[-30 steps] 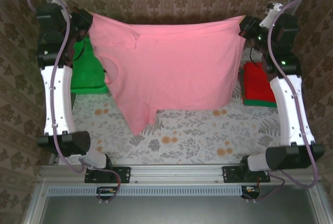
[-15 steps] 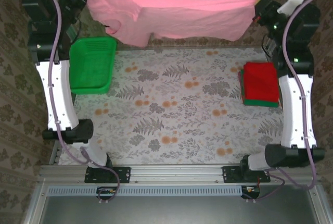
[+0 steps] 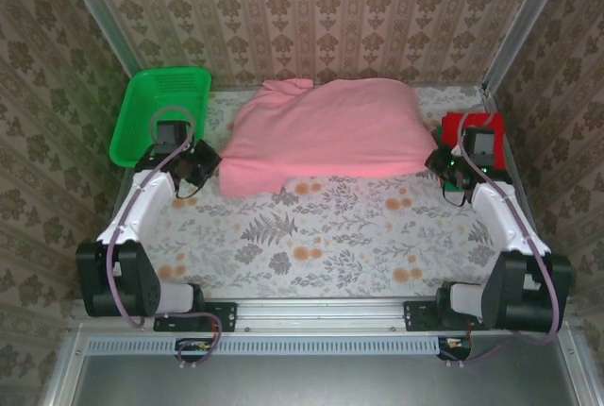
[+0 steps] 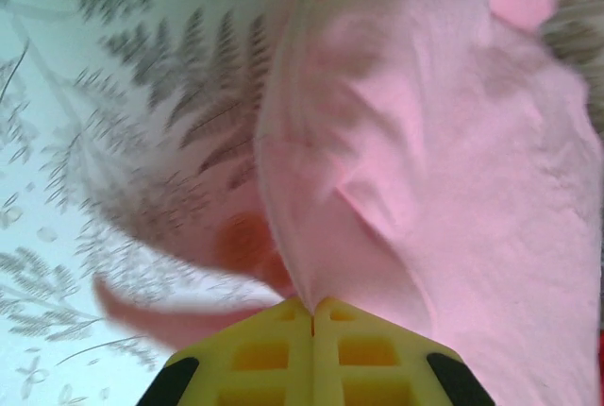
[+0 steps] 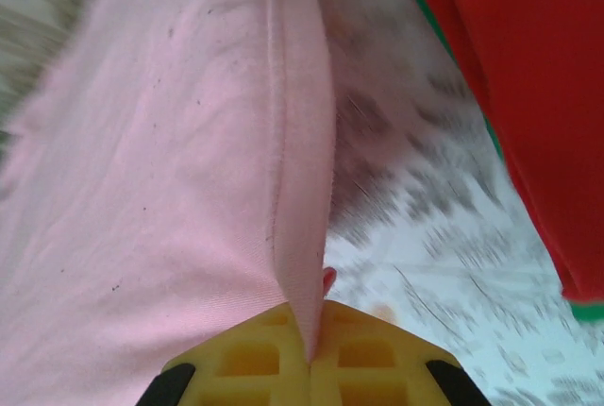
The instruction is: Fold and stack the t-shirts
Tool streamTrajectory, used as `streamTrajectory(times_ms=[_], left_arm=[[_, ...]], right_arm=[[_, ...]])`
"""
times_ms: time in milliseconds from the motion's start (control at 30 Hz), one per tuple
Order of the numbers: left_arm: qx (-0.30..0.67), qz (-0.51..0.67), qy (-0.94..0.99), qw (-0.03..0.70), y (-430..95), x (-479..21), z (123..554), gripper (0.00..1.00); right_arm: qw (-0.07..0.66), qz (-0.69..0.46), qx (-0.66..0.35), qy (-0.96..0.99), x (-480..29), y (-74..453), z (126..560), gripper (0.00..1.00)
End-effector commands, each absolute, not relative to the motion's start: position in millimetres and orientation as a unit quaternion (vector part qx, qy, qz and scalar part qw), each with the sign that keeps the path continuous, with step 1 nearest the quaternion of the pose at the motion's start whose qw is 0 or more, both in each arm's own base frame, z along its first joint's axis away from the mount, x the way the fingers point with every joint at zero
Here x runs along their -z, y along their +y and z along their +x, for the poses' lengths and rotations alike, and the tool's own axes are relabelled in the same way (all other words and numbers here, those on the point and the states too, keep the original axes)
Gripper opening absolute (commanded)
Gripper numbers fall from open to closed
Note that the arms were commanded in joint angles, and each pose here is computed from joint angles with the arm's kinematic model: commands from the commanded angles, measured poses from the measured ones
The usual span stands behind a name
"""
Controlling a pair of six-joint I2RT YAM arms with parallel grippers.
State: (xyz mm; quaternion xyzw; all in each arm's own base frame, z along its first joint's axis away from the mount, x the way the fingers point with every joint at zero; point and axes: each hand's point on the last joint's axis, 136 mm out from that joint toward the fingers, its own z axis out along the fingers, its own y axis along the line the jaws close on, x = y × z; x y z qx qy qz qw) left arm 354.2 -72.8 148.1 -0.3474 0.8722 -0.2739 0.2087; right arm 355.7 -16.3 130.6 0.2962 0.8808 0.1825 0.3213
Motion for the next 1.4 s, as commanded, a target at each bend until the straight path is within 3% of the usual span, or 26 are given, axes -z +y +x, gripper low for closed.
streamTrajectory(times_ms=[0, 100, 233, 700, 1367], left_arm=[[0.277, -0.337, 0.879, 0.191, -78.9, -128.2, 360.8, 0.0], [0.256, -0.331, 0.896, 0.148, -82.4, -95.9, 351.0, 0.0], [0.234, -0.329, 0.909, 0.103, -82.9, -70.0, 335.1, 0.0], [0.193, -0.317, 0.927, 0.049, -70.6, -70.6, 297.2, 0.0], [0.178, -0.313, 0.933, 0.0, -64.0, -74.8, 238.8, 0.0]], right_arm=[[0.262, 0.329, -0.164, 0.892, -80.3, -20.3, 342.4, 0.0], [0.191, 0.355, -0.15, 0.903, -37.3, -18.1, 323.7, 0.0], [0.138, 0.376, -0.131, 0.907, -19.0, -17.9, 303.2, 0.0], [0.127, 0.38, -0.076, 0.913, -41.3, -29.3, 261.6, 0.0], [0.041, 0.416, -0.044, 0.907, -28.0, -25.6, 190.1, 0.0]])
